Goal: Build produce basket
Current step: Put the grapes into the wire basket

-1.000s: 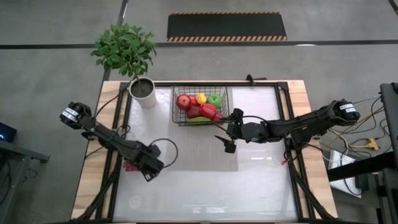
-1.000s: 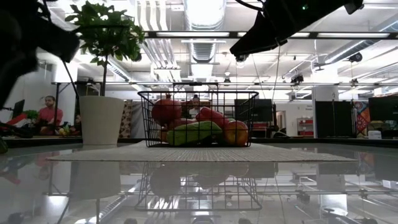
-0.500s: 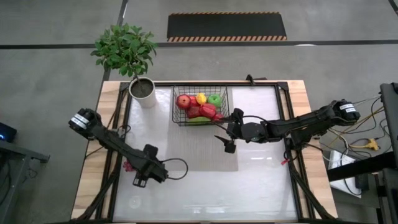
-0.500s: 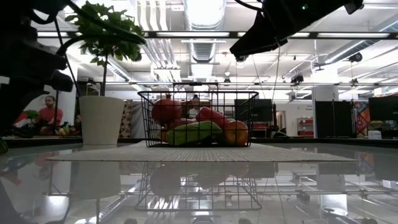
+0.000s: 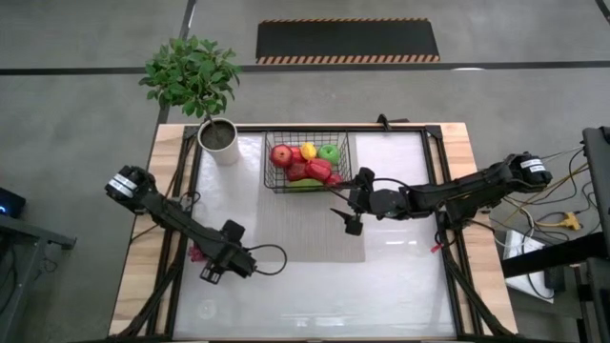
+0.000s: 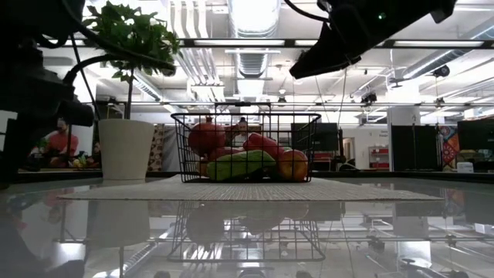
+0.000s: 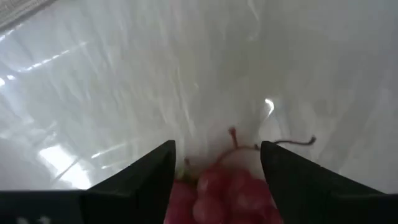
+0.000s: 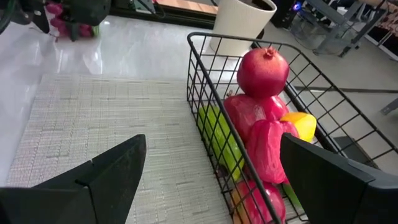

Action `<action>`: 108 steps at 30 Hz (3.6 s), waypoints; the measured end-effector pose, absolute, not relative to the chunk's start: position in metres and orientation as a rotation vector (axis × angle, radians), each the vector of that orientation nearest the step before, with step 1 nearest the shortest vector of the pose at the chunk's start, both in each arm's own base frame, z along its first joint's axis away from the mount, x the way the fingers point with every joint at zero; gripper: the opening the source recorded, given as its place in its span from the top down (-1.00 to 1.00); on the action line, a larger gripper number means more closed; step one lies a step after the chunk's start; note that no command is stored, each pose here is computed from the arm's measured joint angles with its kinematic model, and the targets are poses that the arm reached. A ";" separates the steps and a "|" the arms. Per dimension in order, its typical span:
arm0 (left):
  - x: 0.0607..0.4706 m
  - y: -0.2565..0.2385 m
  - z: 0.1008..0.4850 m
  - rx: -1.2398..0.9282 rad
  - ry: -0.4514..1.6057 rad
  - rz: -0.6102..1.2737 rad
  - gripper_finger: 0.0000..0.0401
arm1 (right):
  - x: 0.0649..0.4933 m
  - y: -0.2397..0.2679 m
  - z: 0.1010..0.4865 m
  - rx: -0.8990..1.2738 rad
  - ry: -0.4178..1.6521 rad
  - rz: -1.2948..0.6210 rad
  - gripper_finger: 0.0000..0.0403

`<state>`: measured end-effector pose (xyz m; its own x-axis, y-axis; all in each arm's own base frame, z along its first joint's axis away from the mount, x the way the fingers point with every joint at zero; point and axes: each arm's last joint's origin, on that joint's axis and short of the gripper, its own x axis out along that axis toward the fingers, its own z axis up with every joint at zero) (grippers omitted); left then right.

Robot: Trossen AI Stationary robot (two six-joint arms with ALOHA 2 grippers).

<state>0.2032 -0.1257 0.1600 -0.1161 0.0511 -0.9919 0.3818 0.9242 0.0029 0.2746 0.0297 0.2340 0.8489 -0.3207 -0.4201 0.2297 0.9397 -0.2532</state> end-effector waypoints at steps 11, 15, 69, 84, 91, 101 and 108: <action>0.198 -0.122 0.147 0.299 1.677 -0.251 -0.08 | 0.272 0.029 0.228 -0.176 0.485 -0.298 -0.75; 0.194 -0.120 0.142 0.265 1.684 -0.230 0.07 | 0.272 0.029 0.227 -0.176 0.486 -0.298 -0.75; 0.207 -0.102 0.238 0.037 0.703 0.230 1.00 | 0.411 0.053 0.137 -0.206 0.204 -0.025 -0.62; 0.201 -0.103 0.230 0.074 0.814 0.129 1.00 | 0.456 0.065 0.126 -0.138 0.495 -0.016 -0.62; 0.197 -0.101 0.238 0.069 0.778 0.118 1.00 | 0.474 0.067 0.110 -0.084 0.531 -0.032 -0.62; 0.182 -0.097 0.258 0.040 0.688 0.083 1.00 | 0.489 0.070 0.097 -0.071 0.584 -0.039 -0.39; 0.179 -0.095 0.263 0.037 0.669 0.074 1.00 | 0.488 0.070 0.097 -0.075 0.589 -0.038 0.18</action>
